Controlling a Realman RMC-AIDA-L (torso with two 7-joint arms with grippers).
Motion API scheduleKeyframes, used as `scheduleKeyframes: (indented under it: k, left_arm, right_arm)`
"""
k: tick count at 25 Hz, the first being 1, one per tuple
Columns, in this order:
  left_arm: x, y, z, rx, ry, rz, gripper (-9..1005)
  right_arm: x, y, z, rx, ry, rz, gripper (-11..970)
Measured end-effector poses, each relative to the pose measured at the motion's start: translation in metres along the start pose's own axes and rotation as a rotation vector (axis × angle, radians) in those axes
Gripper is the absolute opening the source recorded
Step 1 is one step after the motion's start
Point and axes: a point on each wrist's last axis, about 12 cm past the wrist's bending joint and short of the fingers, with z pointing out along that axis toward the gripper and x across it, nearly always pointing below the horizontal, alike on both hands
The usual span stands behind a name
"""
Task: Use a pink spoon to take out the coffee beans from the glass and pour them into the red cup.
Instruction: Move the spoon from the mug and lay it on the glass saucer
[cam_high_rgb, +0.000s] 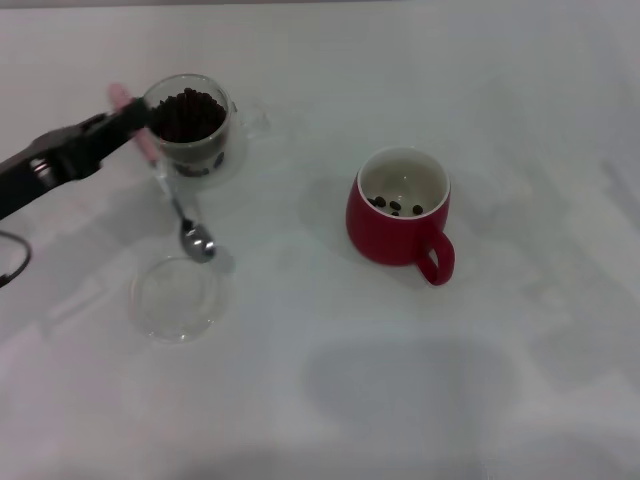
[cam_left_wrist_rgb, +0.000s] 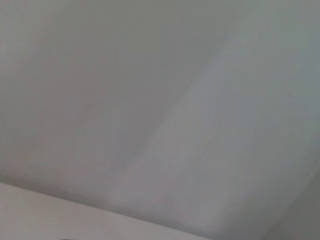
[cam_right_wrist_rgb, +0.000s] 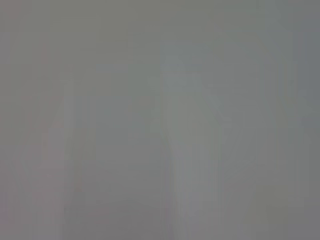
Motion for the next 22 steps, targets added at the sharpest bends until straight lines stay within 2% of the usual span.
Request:
scheduleKeyframes:
  k: [1, 6, 9, 17, 22]
  left_arm:
    - [0.004, 0.002, -0.009, -0.019, -0.01, 0.0, 130]
    - [0.012, 0.007, -0.022, -0.048, -0.007, -0.005, 131]
    - [0.014, 0.008, -0.023, -0.052, -0.005, -0.008, 131]
    - [0.021, 0.021, -0.035, -0.112, -0.021, -0.062, 131]
    - [0.025, 0.022, -0.034, -0.115, -0.015, -0.082, 131]
  right_arm:
    - [0.0, 0.0, -0.001, 0.001, 0.001, -0.001, 845]
    - [0.001, 0.002, -0.004, 0.005, 0.003, -0.009, 845]
    - [0.001, 0.002, -0.005, 0.01, 0.007, -0.008, 845]
    - [0.001, 0.002, -0.003, 0.011, 0.004, -0.009, 844]
    - [0.001, 0.001, 0.0, 0.016, -0.011, -0.009, 844]
